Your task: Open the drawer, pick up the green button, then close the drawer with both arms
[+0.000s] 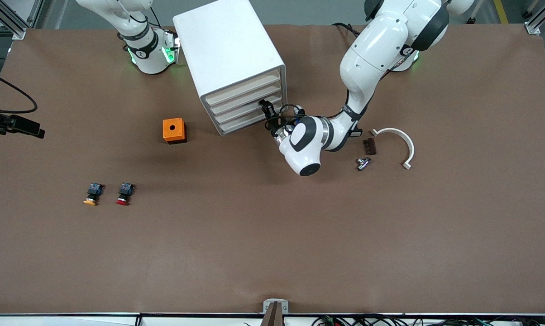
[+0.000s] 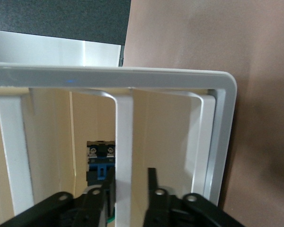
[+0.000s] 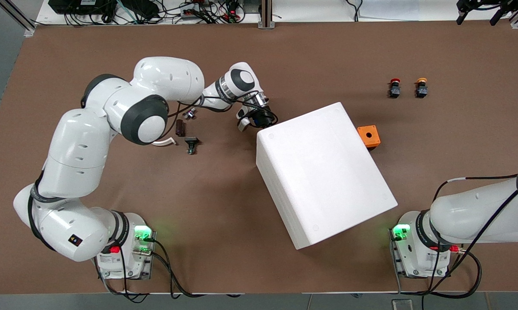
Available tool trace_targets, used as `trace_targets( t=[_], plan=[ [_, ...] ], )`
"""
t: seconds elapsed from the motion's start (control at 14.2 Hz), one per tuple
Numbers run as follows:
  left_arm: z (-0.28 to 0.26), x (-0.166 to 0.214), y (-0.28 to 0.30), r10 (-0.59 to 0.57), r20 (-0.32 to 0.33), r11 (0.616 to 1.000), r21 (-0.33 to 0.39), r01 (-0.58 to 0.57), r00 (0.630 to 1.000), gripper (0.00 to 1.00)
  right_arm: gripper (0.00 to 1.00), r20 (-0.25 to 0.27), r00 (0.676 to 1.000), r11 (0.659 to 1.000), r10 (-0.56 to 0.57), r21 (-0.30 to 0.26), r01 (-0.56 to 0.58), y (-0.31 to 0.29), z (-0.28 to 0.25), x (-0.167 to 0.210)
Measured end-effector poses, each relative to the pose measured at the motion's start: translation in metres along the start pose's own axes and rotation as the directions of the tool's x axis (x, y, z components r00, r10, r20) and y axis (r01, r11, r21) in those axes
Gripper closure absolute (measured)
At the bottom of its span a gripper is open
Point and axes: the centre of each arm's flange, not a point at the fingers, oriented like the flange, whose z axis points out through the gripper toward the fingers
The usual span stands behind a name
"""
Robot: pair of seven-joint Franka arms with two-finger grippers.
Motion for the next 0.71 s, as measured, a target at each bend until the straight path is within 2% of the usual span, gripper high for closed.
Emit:
trace_targets(
  t=[0.07,0.35,0.71],
  plan=[
    [0.0,-0.001,-0.002,0.005,0.0,1.0,0.005,-0.005,1.0,0.86,0.0,0.002,1.0,1.0,0.021,-0.001,-0.021,-0.005,0.0,0.0],
    [-0.016,0.002,0.003,0.005,0.023,1.0,0.002,-0.005,1.0,0.86,0.0,0.004,0.998,0.998,0.062,-0.005,-0.062,-0.02,0.0,-0.001],
    [-0.108,0.016,0.02,0.046,0.154,0.998,-0.037,-0.041,0.987,0.86,0.0,0.007,0.984,0.984,0.178,-0.012,-0.178,-0.044,0.0,-0.004]
  ],
)
